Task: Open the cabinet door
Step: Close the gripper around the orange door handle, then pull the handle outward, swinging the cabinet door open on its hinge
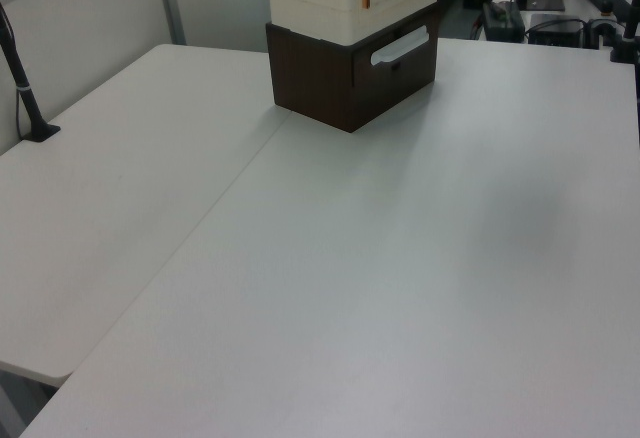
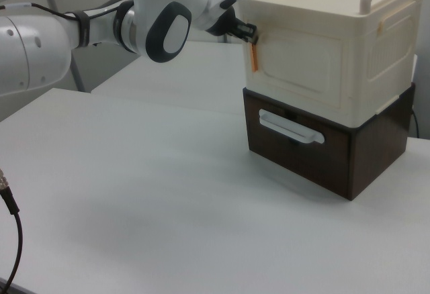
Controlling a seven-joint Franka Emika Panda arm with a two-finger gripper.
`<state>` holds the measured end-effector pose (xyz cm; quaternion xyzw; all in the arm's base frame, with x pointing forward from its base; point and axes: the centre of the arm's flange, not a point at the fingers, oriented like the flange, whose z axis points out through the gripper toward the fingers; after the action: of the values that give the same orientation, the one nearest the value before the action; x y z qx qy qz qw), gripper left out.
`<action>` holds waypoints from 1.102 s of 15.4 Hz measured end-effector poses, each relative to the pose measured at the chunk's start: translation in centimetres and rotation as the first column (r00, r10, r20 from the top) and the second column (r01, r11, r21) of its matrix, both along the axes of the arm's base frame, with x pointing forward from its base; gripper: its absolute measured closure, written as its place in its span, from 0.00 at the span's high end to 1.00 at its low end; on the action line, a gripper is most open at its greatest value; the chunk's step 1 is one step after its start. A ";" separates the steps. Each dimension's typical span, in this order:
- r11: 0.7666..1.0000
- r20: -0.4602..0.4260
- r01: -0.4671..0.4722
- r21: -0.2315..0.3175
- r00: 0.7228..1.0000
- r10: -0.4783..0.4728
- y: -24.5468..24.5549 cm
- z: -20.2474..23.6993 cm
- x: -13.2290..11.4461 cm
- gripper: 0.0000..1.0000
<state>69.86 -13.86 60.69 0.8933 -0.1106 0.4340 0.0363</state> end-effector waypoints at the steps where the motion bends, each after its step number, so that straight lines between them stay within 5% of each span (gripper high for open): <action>1: 1.000 0.000 -0.004 -0.002 1.000 0.004 0.2 0.0 0.1 0.19; 17: 1.000 -0.052 -0.012 -0.017 0.999 0.012 0.2 0.1 -0.2 0.16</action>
<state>69.67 -13.62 60.79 0.9046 -0.1006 0.4118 0.0442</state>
